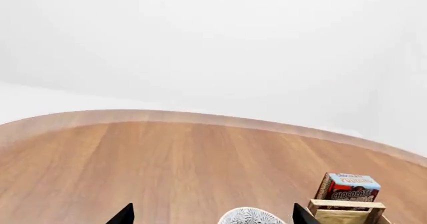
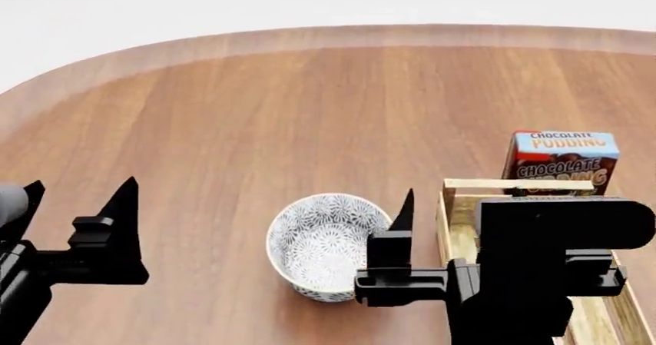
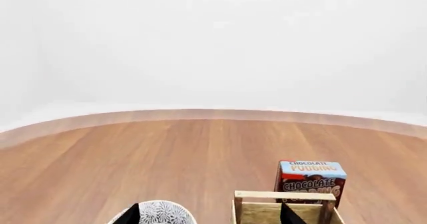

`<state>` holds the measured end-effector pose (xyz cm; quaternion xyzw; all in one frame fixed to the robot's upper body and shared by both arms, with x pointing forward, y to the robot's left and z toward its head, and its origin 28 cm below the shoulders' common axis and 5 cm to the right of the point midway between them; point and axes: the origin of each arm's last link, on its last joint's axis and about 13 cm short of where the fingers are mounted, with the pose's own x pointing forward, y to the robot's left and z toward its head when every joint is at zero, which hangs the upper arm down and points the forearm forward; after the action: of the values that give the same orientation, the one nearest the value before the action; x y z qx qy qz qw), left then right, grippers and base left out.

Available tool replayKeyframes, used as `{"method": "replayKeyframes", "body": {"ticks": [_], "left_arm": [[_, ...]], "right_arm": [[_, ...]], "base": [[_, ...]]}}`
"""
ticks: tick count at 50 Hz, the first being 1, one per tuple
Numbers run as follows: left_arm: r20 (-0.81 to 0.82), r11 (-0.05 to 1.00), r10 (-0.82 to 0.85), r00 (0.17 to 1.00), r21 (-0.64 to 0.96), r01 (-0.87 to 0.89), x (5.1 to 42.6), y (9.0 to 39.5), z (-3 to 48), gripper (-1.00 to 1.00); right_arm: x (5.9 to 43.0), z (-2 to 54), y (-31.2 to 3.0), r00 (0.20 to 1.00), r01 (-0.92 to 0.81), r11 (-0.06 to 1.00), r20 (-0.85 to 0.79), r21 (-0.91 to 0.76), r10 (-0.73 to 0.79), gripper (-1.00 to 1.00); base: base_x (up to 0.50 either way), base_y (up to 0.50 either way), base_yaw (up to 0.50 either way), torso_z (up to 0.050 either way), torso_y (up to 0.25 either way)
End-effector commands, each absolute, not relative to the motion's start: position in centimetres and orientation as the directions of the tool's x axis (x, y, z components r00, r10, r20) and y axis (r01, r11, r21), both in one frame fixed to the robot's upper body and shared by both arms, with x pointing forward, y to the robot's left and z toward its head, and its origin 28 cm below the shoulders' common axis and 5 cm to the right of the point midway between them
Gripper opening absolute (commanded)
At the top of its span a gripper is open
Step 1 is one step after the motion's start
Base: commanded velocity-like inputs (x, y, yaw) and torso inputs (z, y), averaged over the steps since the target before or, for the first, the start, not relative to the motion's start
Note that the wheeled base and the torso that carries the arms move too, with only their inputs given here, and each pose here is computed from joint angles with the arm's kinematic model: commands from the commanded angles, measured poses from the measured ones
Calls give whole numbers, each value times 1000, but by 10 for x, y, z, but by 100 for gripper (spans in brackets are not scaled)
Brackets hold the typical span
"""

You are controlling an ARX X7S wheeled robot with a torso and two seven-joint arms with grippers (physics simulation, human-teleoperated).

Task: Pick up the bowl on the left and put it in the tray.

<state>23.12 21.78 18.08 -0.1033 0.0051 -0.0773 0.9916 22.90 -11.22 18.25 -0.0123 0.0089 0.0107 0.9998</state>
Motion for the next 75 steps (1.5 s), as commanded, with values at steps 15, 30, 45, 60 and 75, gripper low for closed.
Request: {"method": "replayKeyframes", "body": {"ticks": [15, 30, 45, 60, 75], "left_arm": [[19, 955, -221, 975, -199, 220, 222, 219, 203, 100], [10, 970, -162, 987, -179, 162, 226, 219, 200, 100], [8, 974, -154, 988, -164, 153, 226, 219, 201, 100], [5, 975, -153, 988, -165, 152, 226, 220, 200, 100], [-1, 974, -153, 988, -168, 150, 225, 219, 198, 100]], "right_arm": [[220, 220, -117, 999, -40, 997, 33, -64, 42, 100], [219, 215, -118, 998, -55, 996, 31, -65, 57, 100], [218, 216, -119, 998, -54, 996, 34, -65, 57, 100], [217, 215, -119, 997, -61, 996, 33, -65, 64, 100], [216, 212, -120, 997, -65, 996, 46, -57, 68, 100]], "base": [[0, 0, 0, 50, 0], [0, 0, 0, 7, -7], [0, 0, 0, 0, -247], [0, 0, 0, 0, -250], [0, 0, 0, 0, -250]]}}
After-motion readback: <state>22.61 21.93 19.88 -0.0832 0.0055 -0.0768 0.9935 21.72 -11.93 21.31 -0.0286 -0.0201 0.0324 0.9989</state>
